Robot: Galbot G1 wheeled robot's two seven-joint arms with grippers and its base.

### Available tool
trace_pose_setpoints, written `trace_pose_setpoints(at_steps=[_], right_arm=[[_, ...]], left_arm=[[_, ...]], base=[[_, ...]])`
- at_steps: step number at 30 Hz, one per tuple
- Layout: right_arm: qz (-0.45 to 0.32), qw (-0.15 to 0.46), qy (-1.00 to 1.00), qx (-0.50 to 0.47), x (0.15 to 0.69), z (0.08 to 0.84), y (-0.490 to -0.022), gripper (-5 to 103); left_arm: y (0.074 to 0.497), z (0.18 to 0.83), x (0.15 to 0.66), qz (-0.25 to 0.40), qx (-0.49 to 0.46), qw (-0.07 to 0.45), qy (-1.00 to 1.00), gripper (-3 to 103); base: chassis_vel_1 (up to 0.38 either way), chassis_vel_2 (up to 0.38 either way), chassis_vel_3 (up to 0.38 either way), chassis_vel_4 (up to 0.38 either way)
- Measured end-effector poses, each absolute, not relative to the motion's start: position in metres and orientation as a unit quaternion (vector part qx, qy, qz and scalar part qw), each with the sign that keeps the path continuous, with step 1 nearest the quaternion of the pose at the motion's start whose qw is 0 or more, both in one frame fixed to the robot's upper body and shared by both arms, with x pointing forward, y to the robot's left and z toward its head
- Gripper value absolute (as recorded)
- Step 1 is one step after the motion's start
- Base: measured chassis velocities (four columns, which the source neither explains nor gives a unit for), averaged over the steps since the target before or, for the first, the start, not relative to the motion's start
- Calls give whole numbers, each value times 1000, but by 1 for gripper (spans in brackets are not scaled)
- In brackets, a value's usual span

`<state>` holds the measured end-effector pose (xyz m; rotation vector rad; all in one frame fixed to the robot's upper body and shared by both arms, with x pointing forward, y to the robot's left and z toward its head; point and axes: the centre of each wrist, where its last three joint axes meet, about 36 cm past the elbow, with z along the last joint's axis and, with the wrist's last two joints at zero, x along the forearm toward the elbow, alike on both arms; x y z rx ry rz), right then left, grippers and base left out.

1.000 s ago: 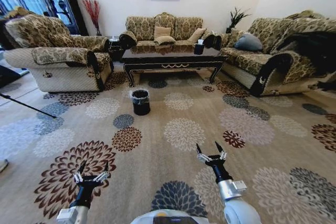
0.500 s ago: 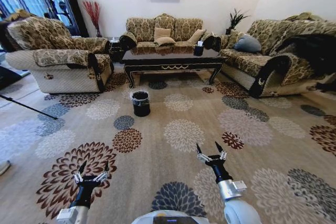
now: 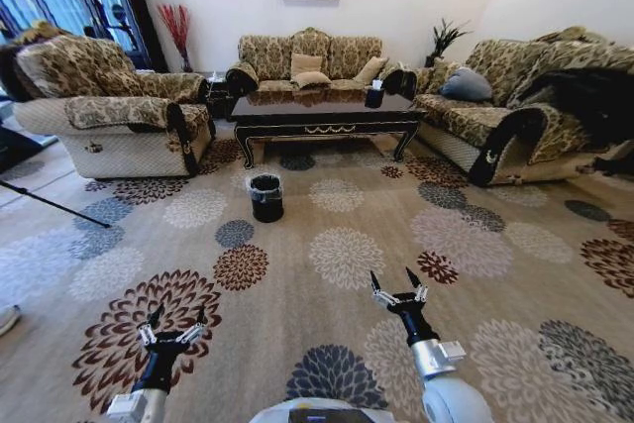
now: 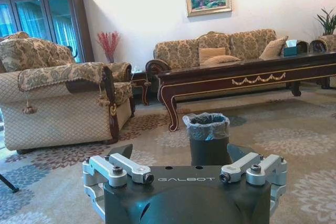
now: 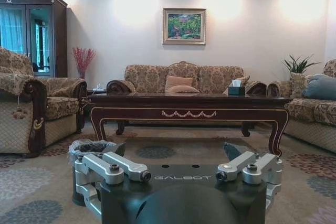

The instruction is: Move to the front of the table and pick up the trash from the floor, then place it into the trash bin.

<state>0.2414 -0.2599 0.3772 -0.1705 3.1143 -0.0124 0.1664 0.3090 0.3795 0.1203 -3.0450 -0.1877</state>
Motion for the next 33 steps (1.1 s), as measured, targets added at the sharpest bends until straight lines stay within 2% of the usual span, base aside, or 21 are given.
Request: trace_pose_setpoints(at_steps=[33], right_arm=[[-4,11,998,-55,241,377,-260,100]], left_arm=[[309,379,166,-61,39,44,-996,100]], base=[[0,0,0,0]])
